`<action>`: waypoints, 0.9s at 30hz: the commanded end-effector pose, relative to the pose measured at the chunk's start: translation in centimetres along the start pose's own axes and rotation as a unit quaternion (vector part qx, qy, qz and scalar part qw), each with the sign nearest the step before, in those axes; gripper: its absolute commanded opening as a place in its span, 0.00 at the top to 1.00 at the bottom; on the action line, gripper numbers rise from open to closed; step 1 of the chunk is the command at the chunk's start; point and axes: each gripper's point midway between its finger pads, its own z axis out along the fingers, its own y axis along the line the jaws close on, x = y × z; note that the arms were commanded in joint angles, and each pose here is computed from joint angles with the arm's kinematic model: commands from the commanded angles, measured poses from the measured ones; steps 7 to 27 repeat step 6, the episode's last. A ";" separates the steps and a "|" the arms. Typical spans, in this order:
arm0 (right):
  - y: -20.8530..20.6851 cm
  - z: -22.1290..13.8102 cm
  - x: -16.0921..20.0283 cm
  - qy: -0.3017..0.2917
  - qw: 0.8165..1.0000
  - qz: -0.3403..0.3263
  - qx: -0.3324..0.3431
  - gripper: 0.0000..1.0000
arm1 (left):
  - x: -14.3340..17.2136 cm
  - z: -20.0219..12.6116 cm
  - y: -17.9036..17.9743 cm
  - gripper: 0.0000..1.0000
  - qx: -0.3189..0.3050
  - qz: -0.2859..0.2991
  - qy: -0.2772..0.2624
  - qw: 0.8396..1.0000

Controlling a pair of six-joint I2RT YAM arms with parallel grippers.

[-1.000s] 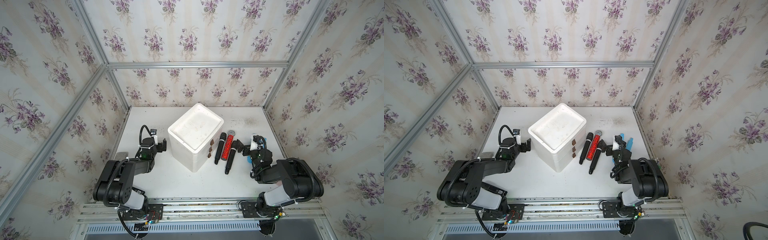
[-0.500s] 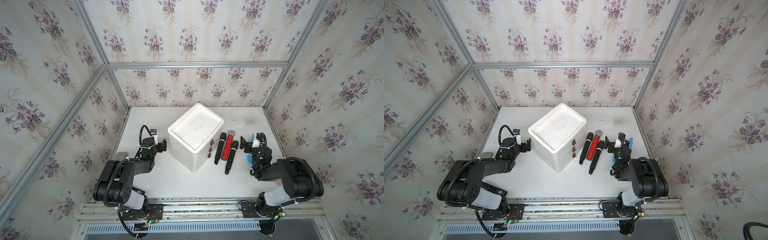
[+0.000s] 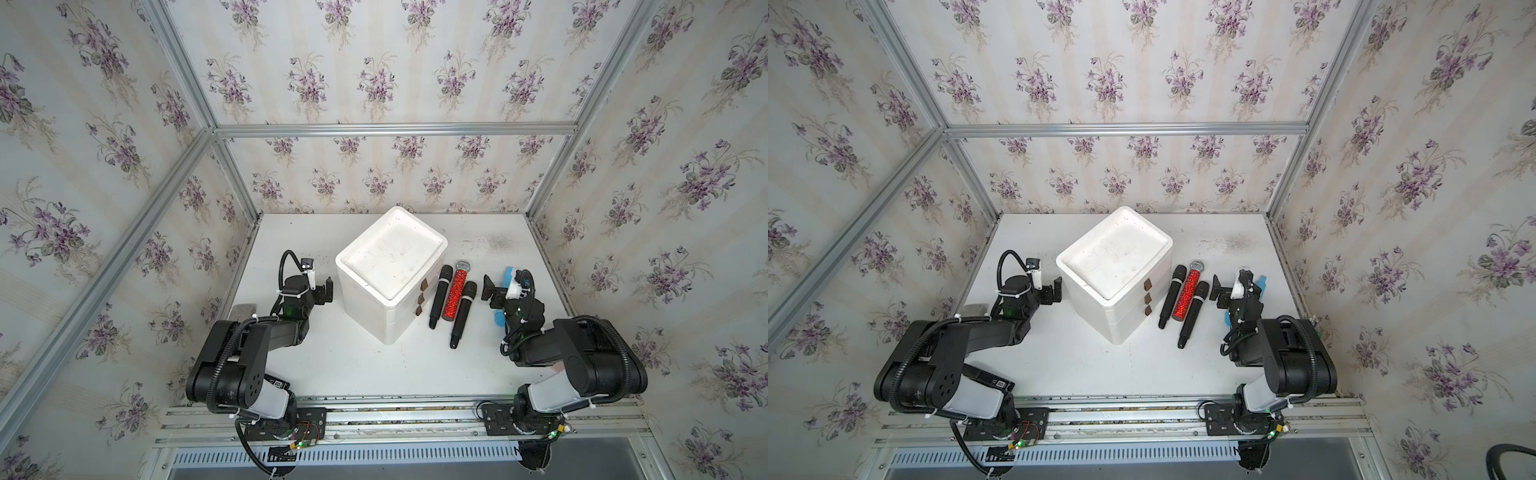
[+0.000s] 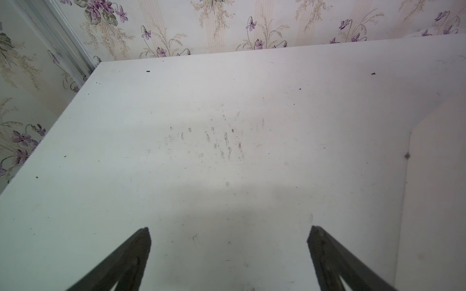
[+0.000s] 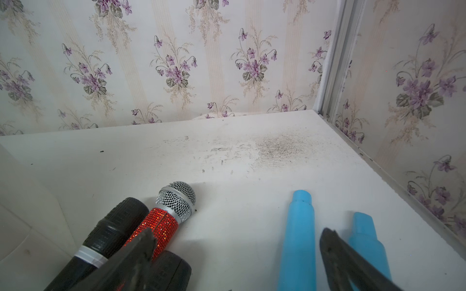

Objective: Take the microphone out of the drawer
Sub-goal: Reset both arms

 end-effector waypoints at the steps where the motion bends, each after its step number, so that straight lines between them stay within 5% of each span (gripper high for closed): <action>1: -0.2 -0.1 -1.3 -0.027 1.000 0.002 0.005 0.00 | -0.5 0.0 0.1 0.01 -0.004 -0.001 -0.009 1.000; 27: -0.1 -0.1 -1.3 -0.027 1.000 0.003 0.005 0.00 | -0.5 0.0 0.1 0.01 -0.004 -0.001 -0.009 1.000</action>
